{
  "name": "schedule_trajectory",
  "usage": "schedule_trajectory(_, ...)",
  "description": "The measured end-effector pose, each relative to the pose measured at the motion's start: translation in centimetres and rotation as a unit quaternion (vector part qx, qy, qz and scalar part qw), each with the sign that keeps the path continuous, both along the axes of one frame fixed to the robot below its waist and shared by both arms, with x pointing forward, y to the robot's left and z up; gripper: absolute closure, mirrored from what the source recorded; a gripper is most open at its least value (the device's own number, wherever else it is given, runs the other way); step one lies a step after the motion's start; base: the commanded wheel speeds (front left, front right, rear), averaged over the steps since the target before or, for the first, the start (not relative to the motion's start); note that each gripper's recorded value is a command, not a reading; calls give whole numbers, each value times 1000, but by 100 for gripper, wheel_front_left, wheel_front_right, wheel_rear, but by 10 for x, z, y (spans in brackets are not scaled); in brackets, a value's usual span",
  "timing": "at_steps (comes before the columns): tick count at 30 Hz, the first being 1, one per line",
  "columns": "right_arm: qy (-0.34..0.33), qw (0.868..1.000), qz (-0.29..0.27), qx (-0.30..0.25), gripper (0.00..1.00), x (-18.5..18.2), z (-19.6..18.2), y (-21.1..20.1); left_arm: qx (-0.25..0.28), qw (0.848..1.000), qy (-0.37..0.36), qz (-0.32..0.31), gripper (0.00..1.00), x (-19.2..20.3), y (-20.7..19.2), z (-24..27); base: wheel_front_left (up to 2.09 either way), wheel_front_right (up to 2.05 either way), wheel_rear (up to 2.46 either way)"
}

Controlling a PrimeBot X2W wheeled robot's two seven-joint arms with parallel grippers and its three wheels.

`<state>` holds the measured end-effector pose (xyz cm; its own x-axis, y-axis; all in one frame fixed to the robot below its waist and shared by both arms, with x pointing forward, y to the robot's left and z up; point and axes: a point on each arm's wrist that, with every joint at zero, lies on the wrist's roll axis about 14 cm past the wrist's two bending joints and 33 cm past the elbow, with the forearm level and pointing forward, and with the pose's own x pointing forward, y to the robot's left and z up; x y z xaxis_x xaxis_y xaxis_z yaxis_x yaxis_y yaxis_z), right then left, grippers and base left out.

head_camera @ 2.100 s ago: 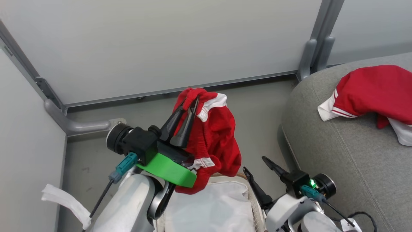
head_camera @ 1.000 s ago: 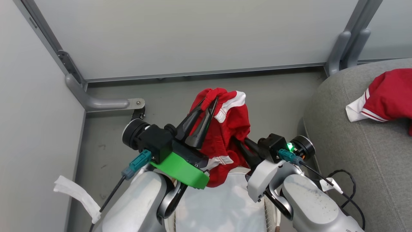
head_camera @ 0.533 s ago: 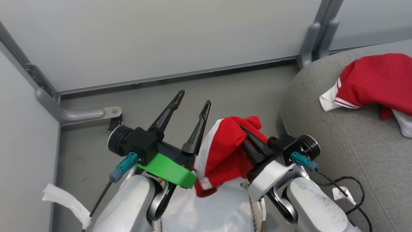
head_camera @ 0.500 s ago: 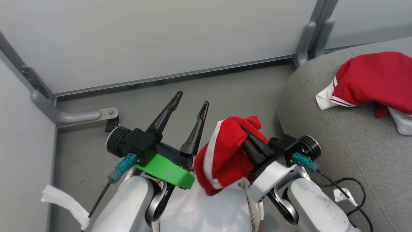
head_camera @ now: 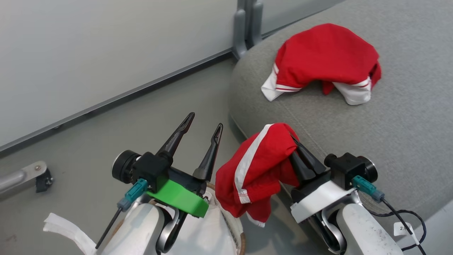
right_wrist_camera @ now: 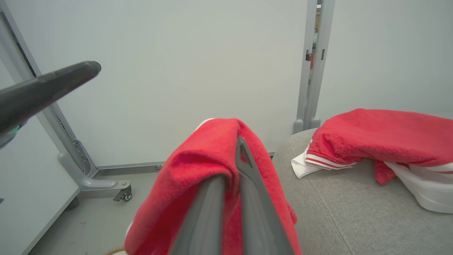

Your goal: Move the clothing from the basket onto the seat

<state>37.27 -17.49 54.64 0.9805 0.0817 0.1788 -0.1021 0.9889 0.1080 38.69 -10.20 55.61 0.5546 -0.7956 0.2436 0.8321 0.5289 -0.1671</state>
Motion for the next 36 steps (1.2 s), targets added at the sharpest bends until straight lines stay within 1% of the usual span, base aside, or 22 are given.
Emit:
schedule_trajectory(5,-8,998,-63,-19,100,-15,8,-41,3,999,11,-53,0,-11,-32,-10,0,0,0)
schedule_trajectory(8,-29,993,-99,-49,100,-16,28,-72,5,996,18,-82,0,-19,-46,-18,0,0,0)
schedule_trajectory(12,-58,986,-116,-109,100,-4,59,-99,11,994,31,-102,0,-17,-53,-34,0,0,0)
schedule_trajectory(15,-88,974,-122,-167,100,12,93,-117,15,993,42,-110,0,-13,-53,-48,0,0,0)
schedule_trajectory(18,-112,958,-121,-234,100,32,125,-129,19,992,50,-118,0,-8,-54,-61,0,0,0)
schedule_trajectory(22,-145,930,-130,-311,100,61,173,-146,24,990,61,-125,0,2,-51,-80,0,0,0)
schedule_trajectory(23,-152,921,-134,-331,100,69,185,-150,27,989,64,-127,0,4,-50,-86,0,0,0)
schedule_trajectory(24,-155,909,-137,-363,100,77,195,-153,28,989,67,-128,0,7,-48,-91,0,0,0)
schedule_trajectory(28,-164,879,-163,-417,100,104,229,-169,26,989,76,-121,0,22,-42,-106,0,0,0)
schedule_trajectory(31,-159,864,-185,-441,100,120,240,-183,25,990,85,-113,0,33,-36,-117,0,0,0)
schedule_trajectory(33,-145,864,-198,-440,100,134,233,-193,26,990,91,-105,0,40,-29,-127,0,0,0)
schedule_trajectory(36,-118,875,-201,-425,100,155,204,-201,27,990,101,-94,0,50,-21,-139,0,0,0)
